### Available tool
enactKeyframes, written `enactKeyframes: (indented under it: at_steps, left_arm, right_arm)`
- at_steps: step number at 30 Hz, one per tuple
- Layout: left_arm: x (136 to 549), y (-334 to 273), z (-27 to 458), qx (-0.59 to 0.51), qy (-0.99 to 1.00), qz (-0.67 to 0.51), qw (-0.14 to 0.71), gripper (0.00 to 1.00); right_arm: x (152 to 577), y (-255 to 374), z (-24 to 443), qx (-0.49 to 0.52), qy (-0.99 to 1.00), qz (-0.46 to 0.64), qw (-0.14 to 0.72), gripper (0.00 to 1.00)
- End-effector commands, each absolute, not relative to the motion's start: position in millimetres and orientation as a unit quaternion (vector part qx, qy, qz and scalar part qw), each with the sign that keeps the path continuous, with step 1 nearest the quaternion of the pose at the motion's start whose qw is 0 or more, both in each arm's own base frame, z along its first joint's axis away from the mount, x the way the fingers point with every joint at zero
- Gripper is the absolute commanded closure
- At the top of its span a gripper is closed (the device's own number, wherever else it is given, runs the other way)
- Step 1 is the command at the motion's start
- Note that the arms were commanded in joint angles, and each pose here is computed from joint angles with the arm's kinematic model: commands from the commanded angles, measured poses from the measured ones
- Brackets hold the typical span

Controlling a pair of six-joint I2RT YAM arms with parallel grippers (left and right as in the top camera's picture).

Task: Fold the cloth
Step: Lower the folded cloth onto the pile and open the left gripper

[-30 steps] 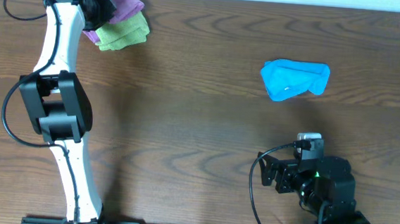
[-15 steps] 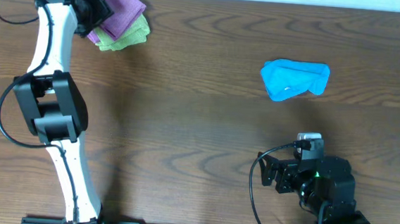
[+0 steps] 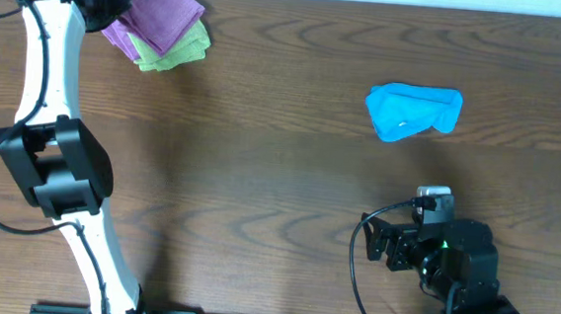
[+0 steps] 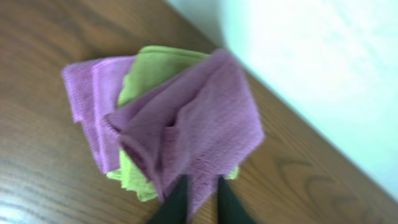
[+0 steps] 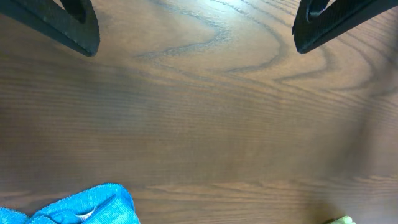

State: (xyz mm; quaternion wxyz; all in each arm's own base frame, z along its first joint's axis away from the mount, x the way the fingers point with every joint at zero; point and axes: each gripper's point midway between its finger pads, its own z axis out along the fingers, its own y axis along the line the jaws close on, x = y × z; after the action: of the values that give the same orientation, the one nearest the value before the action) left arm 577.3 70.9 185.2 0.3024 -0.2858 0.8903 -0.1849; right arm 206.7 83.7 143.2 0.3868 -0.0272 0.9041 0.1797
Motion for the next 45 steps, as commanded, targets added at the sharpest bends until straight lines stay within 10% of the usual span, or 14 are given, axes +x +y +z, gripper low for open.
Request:
enactKeyframes:
  at_steps: [1,19,36,41,44,45]
  left_arm:
    - [581,64,200,-0.273,0.885,-0.205,0.315,0.94]
    - [607,82,91,-0.301,0.903,-0.117,0.282,0.94]
    - [612,79,135,-0.259,0.901,-0.132,0.322,0.83]
    - [597,64,171,-0.246,0.901,-0.156,0.322,0.61]
    - [584,55,185,-0.231,0.908,-0.161,0.311,0.08]
    - [579,53,189,-0.226,0.910,-0.160,0.309,0.04]
  right_arm:
    - [207,80,141,-0.015,0.905,0.176,0.387,0.01]
    - [207,80,141,-0.015,0.905,0.176,0.387,0.01]
    - [207,80,141,-0.015,0.905,0.176,0.387,0.01]
    - [207,80,141,-0.015,0.905,0.176,0.387,0.01]
    - [207,80,141,-0.015,0.905,0.176,0.387,0.01]
    - [207,80,141,-0.015,0.905,0.176,0.387,0.01]
